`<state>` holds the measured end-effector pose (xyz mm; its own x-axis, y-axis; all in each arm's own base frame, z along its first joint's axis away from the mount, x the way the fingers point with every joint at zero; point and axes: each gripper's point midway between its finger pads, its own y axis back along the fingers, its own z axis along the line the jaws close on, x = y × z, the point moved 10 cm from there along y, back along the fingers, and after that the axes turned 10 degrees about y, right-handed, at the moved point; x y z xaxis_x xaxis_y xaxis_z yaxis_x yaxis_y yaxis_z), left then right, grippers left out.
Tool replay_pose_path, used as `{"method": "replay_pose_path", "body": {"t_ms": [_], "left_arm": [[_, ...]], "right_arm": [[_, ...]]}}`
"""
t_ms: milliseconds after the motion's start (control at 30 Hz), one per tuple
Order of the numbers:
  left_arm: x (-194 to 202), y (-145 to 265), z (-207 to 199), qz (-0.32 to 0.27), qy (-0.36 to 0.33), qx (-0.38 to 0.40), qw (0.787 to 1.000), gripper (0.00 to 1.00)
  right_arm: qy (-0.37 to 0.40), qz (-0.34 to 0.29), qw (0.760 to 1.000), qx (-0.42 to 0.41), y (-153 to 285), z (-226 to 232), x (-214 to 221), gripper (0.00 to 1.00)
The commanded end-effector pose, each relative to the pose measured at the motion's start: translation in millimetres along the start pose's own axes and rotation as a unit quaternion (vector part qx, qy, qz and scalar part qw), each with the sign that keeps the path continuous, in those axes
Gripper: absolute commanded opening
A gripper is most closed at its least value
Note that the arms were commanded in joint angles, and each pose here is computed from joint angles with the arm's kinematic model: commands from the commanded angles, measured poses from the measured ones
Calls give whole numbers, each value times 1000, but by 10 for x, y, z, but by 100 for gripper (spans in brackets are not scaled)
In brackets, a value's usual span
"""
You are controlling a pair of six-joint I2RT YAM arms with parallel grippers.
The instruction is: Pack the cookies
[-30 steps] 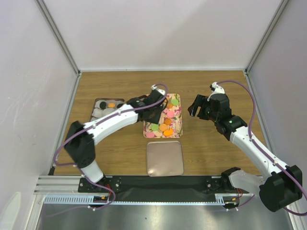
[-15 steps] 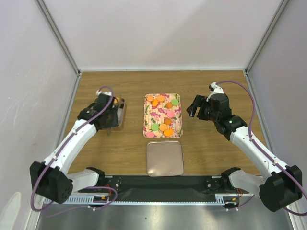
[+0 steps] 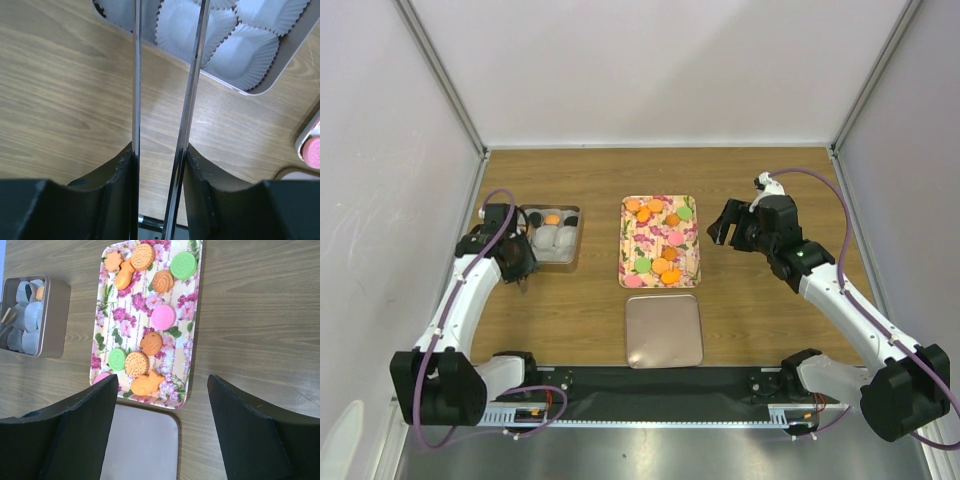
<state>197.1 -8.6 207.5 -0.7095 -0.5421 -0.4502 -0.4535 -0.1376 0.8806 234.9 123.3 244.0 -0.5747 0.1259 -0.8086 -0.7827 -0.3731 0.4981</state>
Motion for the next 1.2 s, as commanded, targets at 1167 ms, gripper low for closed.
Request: {"method": "replay_pose_path", "body": {"t_ms": [1167], "left_arm": [[-215, 223, -9, -40, 7, 66, 997, 48]], "right_arm": [[4, -16, 1000, -11, 11, 32, -93, 78]]}}
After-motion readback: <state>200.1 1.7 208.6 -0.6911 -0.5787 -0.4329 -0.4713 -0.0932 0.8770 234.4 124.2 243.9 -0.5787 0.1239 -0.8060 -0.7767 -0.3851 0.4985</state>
